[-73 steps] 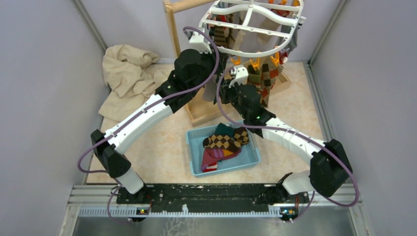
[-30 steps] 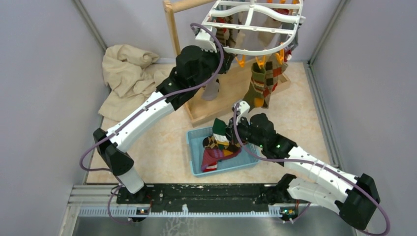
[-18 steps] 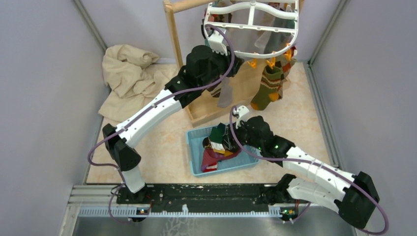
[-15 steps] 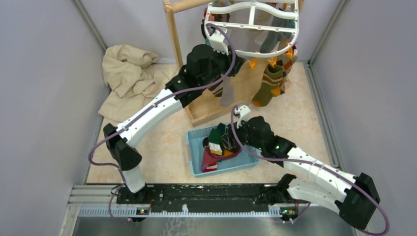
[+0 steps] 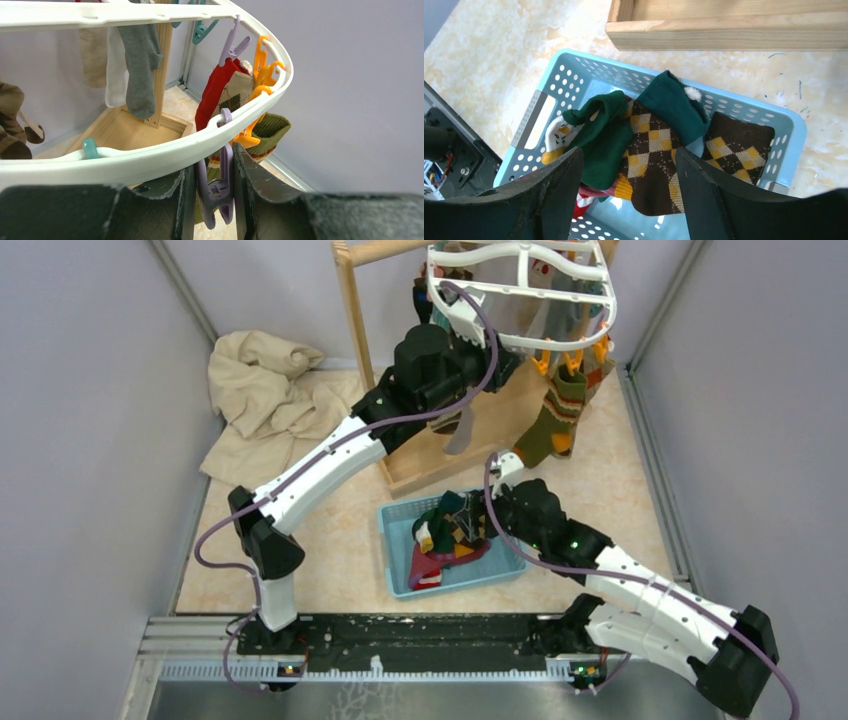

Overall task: Remove the socks clipped to the hanger
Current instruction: Place the sock in the bin.

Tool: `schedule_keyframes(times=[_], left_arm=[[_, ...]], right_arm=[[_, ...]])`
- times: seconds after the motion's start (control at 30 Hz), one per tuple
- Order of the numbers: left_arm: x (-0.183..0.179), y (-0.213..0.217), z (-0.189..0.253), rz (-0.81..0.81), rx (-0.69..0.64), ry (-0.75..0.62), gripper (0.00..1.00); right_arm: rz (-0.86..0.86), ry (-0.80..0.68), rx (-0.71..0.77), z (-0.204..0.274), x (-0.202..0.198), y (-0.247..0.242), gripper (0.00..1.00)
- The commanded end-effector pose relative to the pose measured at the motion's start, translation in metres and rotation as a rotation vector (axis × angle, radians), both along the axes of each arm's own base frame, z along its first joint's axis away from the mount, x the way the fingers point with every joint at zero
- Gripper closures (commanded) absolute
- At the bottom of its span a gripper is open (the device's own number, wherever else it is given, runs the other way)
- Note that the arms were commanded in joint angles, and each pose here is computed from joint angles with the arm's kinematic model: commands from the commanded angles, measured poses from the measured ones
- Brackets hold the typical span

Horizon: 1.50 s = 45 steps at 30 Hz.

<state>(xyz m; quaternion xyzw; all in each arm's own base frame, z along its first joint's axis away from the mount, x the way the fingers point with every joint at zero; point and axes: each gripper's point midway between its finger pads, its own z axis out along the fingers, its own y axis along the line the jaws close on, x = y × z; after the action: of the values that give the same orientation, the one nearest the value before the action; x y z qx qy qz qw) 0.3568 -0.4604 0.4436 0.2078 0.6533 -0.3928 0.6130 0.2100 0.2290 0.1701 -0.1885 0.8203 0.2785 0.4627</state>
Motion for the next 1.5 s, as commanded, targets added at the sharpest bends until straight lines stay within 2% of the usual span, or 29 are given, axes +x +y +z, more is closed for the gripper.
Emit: schedule_keyframes(times=[0.0,0.13,0.23,0.43,0.67,0.83,1.17,1.4,1.47], left_arm=[[-0.025,-0.026,-0.007,-0.144,0.032,-0.027,0.66],[-0.029,-0.024,-0.008,-0.151,0.017,-0.031,0.64],[-0.033,-0.022,-0.007,-0.166,0.006,-0.039,0.53],[-0.036,-0.012,-0.009,-0.143,0.035,-0.038,0.37],[-0.042,0.015,-0.006,-0.091,0.058,-0.067,0.3],[-0.05,0.038,0.001,-0.054,0.076,-0.073,0.28],[-0.051,0.095,0.023,0.121,0.09,-0.088,0.27],[-0.038,0.13,0.013,0.23,0.068,-0.028,0.28],[-0.034,0.14,0.011,0.255,0.069,-0.012,0.29]], right_arm=[[-0.066,-0.073,0.085,0.039,0.007,-0.004,0.32],[-0.093,-0.075,0.101,0.043,0.009,-0.006,0.34],[-0.12,-0.074,0.107,0.045,0.012,-0.008,0.34],[-0.159,-0.091,0.099,0.056,0.021,-0.01,0.34],[-0.162,-0.094,0.092,0.06,0.029,-0.004,0.34],[-0.187,-0.102,0.092,0.064,0.036,-0.005,0.34],[-0.25,-0.157,0.069,0.087,0.057,-0.011,0.34],[-0.289,-0.251,0.093,0.129,0.097,0.003,0.34],[-0.352,-0.283,0.08,0.141,0.113,0.002,0.33]])
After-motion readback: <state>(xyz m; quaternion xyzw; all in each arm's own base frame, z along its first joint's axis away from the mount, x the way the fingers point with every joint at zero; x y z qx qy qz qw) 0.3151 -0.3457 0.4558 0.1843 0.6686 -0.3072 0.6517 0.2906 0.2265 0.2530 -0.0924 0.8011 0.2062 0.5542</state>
